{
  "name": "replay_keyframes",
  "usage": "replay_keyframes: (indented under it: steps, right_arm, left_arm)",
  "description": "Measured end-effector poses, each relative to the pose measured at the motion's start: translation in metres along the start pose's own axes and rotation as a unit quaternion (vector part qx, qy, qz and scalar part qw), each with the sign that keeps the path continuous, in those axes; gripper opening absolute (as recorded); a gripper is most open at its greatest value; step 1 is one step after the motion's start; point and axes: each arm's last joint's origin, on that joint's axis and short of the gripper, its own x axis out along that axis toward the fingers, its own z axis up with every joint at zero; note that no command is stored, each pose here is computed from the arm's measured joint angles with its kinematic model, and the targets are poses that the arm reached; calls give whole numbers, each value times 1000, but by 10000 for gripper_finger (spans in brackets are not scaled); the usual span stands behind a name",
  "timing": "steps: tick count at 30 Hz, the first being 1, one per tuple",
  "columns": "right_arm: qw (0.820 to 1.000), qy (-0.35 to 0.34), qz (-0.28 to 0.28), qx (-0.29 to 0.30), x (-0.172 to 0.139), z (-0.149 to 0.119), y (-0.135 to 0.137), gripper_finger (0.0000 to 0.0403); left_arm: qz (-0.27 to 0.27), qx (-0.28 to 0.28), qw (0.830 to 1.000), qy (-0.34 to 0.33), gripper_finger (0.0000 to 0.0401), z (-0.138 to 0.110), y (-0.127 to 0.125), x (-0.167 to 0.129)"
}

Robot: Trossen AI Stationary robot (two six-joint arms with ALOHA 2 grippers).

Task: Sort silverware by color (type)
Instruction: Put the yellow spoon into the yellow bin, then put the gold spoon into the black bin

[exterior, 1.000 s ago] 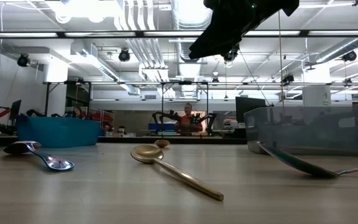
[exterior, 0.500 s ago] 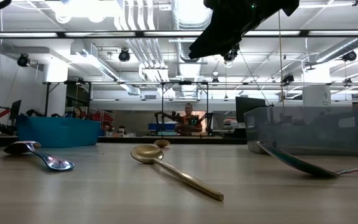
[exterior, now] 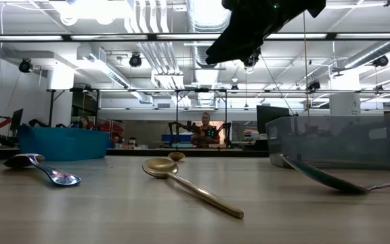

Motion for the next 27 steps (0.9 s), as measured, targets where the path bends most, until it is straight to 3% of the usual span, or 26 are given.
replay_keyframes:
  steps: [6, 12, 21, 27]
  right_arm:
    - [1000, 0, 0, 27, 0, 0, 0, 192]
    - [997, 0, -1, 75, 0, 0, 0, 192]
    - [993, -2, -36, 114, 0, 0, -2, 192]
    - [989, 8, -88, 121, -3, 3, -6, 192]
  left_arm:
    - [-20, 49, 997, -47, 79, 6, -7, -18]
    - [-17, 115, 986, -119, 77, 29, -8, -32]
    - [32, 211, 959, -187, 76, 77, 11, -33]
    - [80, 255, 938, -218, 76, 100, 29, -43]
